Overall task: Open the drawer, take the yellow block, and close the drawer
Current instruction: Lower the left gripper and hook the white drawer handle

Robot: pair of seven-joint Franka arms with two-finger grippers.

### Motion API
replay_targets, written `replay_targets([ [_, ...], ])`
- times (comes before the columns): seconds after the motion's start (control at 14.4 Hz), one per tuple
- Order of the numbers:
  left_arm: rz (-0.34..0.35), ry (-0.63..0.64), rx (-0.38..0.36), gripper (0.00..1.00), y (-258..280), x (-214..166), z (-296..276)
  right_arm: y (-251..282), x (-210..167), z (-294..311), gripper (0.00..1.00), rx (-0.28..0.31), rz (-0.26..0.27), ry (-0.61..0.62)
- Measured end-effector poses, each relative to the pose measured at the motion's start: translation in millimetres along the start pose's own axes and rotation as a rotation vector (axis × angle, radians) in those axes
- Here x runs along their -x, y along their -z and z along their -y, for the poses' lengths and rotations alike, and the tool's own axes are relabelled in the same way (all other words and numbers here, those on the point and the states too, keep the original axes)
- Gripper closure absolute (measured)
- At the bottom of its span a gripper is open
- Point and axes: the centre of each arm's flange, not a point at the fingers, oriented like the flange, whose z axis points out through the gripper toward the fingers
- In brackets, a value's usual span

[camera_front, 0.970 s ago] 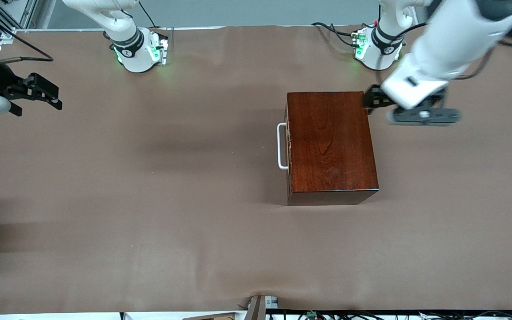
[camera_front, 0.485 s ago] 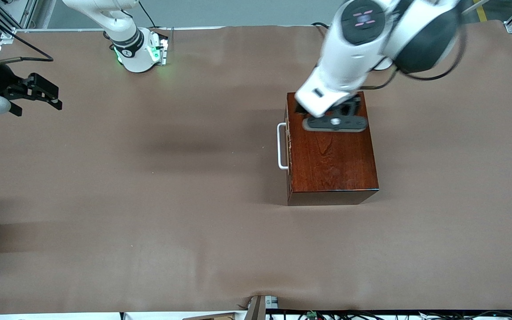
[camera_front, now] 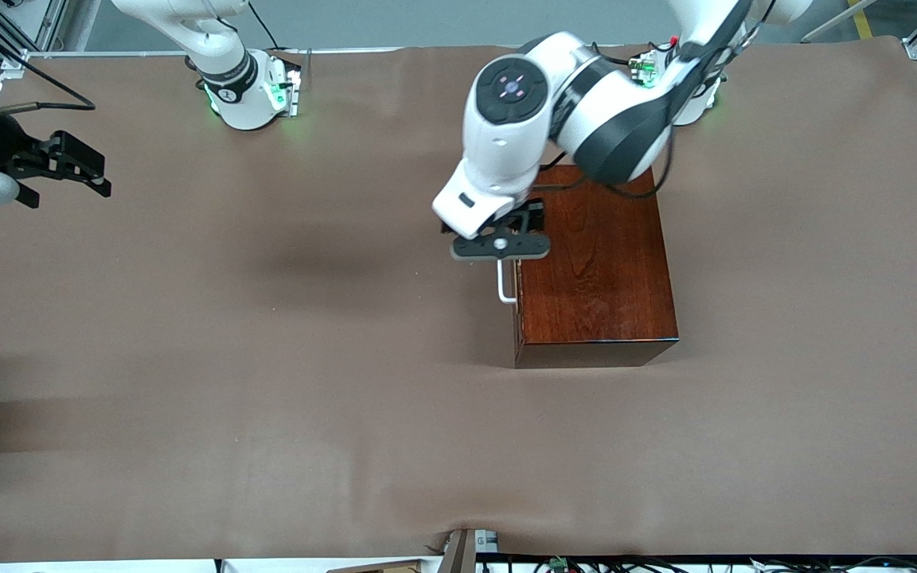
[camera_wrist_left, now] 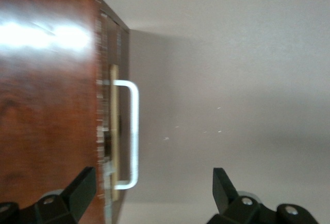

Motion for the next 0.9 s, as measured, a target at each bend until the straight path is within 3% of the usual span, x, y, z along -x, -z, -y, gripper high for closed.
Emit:
replay_targets([
  [0.14, -0.03, 0.025, -0.002, 0.0, -21, 10, -25, 0, 0, 0, 0.0, 0.0, 0.0, 0.0],
  [0.35, -0.081, 0.025, -0.069, 0.0, -57, 33, -56, 0, 0, 0, 0.0, 0.0, 0.0, 0.0],
  [0.62, -0.134, -0.025, -0.217, 0.0, -105, 39, -60, 0, 0, 0, 0.0, 0.0, 0.0, 0.0],
  [0.9, -0.132, -0.054, -0.332, 0.0, -143, 40, -53, 0, 0, 0, 0.0, 0.0, 0.0, 0.0],
])
